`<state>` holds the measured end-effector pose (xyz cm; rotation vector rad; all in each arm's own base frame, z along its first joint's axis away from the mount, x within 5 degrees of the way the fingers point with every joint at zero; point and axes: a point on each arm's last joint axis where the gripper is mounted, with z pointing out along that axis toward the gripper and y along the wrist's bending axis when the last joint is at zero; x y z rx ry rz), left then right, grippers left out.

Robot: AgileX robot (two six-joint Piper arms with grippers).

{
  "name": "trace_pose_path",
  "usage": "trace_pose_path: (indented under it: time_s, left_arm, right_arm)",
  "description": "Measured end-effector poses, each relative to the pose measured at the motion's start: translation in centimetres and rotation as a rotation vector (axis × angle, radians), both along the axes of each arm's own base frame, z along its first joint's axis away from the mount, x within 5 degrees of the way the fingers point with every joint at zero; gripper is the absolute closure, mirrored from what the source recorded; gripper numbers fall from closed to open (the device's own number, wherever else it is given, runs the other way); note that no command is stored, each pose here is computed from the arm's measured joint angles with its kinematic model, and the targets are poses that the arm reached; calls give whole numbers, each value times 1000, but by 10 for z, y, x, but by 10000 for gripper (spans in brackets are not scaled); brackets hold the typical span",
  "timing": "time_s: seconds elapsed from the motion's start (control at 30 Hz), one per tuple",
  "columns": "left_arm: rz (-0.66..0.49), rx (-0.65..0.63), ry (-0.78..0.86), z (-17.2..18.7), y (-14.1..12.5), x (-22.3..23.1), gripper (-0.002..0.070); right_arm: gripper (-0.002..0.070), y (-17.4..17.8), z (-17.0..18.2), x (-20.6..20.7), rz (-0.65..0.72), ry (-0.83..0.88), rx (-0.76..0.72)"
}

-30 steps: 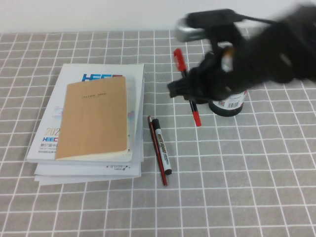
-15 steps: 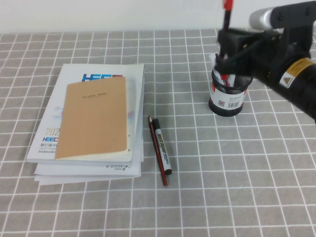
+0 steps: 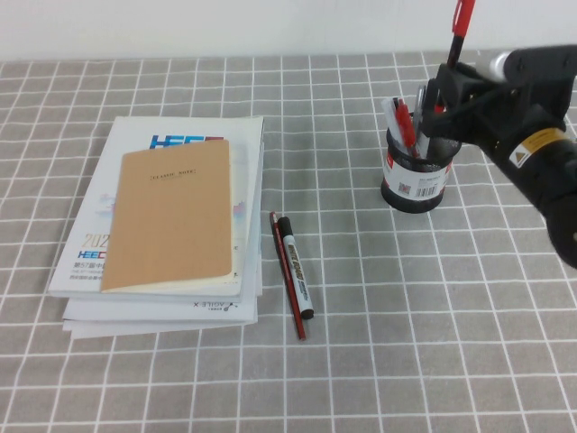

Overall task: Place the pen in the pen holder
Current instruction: Place the pen onto the pen holder

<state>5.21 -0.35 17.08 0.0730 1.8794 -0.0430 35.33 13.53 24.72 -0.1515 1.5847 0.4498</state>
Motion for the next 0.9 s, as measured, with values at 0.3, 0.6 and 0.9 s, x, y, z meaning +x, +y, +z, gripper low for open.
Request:
trace_pose_path:
  time_s: [0.3,0.6,0.9]
  left_arm:
    - [0,0,0,0,0,0,680]
    - [0,0,0,0,0,0,680]
    - [0,0,0,0,0,0,680]
  right_arm:
    - [622,0,-28,10,-36,22,-27]
    - [448,-1,-28,11,-43,15,-37]
    - [484,-2,-20,8,-48,30,-41]
